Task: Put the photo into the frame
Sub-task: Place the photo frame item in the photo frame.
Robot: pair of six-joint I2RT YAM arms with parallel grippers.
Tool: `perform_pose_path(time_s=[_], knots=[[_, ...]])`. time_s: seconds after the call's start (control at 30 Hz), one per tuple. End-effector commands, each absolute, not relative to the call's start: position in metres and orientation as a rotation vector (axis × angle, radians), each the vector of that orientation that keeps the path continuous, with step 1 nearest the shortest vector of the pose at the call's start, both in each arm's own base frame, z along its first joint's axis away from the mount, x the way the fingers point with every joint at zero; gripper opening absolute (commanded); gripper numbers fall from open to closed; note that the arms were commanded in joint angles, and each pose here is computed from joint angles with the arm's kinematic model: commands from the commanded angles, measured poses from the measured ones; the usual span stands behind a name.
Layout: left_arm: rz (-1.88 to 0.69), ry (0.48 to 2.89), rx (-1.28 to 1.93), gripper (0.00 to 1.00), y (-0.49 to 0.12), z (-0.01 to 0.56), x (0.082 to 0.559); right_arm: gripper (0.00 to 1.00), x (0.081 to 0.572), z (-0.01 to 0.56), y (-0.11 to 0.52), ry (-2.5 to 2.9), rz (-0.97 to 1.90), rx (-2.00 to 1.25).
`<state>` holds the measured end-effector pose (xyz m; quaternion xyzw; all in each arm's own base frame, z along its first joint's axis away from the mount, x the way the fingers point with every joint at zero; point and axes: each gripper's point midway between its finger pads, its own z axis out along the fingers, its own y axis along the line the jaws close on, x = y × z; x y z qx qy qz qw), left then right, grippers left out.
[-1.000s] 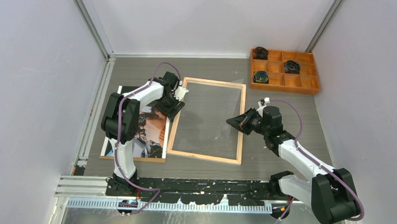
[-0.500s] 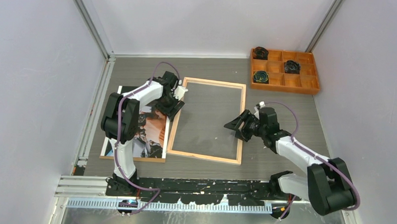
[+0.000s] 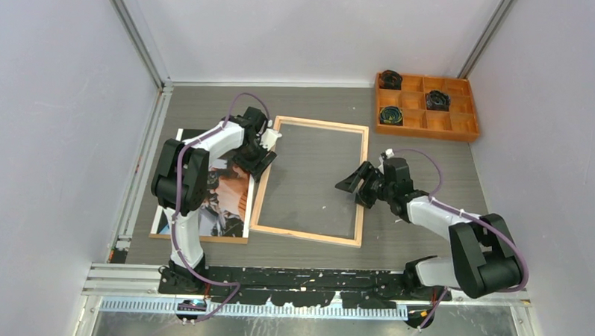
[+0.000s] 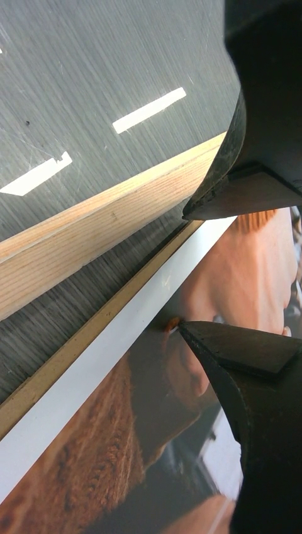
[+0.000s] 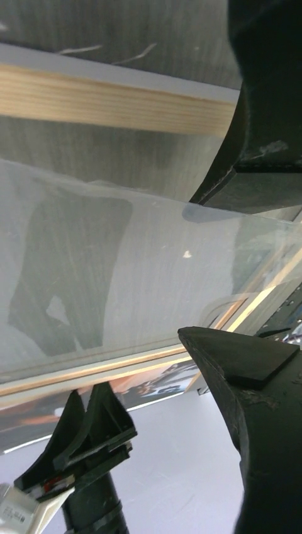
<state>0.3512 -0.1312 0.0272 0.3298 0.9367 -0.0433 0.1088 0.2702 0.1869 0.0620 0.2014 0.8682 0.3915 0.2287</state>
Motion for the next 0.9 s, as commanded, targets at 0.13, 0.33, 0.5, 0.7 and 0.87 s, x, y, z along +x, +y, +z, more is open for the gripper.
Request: perform_pose_path(time_s=[0.13,0.33,0.5,0.7,0.87], knots=[[-0.157,2.702,0.976,0.61,-0.137,0.045,0.362,0.67,0.324,0.090,0.199,2.237,1.123,0.431],[-0.152,2.703,0.978,0.61,-0.135,0.045,0.362,0.64,0.342,0.090,0.195,2.184,1.108,0.476],[-0.162,2.701,0.965,0.61,-0.134,0.048,0.363,0.28,0.345,0.100,0.194,2.158,1.113,0.483],[-0.219,2.706,0.922,0.61,-0.132,0.054,0.364,0.02,0.344,0.146,0.199,2.028,1.215,0.429],[-0.267,2.706,0.871,0.61,-0.131,0.061,0.367,0.01,0.342,0.177,0.206,1.987,1.288,0.393]])
